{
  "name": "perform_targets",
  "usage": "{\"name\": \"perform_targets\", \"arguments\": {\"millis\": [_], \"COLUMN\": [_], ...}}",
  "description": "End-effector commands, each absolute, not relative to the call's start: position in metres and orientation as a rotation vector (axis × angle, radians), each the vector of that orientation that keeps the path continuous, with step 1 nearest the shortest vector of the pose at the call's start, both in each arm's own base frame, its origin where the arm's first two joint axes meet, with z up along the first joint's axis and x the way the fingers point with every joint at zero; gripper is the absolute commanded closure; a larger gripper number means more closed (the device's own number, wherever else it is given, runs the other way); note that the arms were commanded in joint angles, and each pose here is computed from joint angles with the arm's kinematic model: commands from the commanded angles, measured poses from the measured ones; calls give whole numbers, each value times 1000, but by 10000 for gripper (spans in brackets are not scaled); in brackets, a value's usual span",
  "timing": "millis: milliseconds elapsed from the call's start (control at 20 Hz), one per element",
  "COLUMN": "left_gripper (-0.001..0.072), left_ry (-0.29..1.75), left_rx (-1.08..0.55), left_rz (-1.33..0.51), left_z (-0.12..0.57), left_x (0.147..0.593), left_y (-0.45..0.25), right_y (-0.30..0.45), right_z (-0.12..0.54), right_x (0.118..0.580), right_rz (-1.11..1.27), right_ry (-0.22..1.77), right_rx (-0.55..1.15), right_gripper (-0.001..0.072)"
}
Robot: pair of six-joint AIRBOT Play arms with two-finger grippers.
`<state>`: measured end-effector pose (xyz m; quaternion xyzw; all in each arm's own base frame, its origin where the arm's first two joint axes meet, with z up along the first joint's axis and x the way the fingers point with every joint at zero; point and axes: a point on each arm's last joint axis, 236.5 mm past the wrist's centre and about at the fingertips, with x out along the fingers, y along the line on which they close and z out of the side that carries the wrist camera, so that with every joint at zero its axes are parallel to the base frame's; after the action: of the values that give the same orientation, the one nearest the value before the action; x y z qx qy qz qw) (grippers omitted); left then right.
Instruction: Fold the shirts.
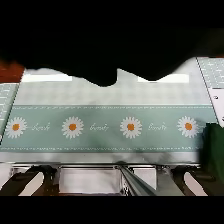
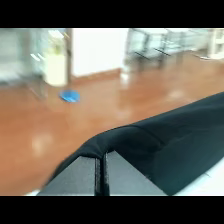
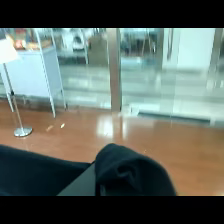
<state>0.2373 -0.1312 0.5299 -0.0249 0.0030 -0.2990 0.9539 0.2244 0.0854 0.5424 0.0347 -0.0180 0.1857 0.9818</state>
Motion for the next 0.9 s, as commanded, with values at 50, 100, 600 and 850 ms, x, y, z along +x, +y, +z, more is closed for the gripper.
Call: {"name": "perform_targets", "arguments": {"millis": [50,100,600,850], "left_gripper": [682,682,681,682], "left_ry": [-83,-91,316,463], "left_rx": [50,61,-53,-203], "left_rz": [-556,-558,-585,-537], "left_z": [549,549,441,366], "left_x": [161,150,201,295], "left_y": [-129,-130,-129,-116], "right_y": [86,86,105,92], "right_z": [535,528,430,316], "right_x": [153,147,169,259], "right_rz": [333,330,450,426], "right_ry": [-43,-17,360,608], "right_rx": [-19,-30,25,160], "right_gripper": [684,684,684,684]}}
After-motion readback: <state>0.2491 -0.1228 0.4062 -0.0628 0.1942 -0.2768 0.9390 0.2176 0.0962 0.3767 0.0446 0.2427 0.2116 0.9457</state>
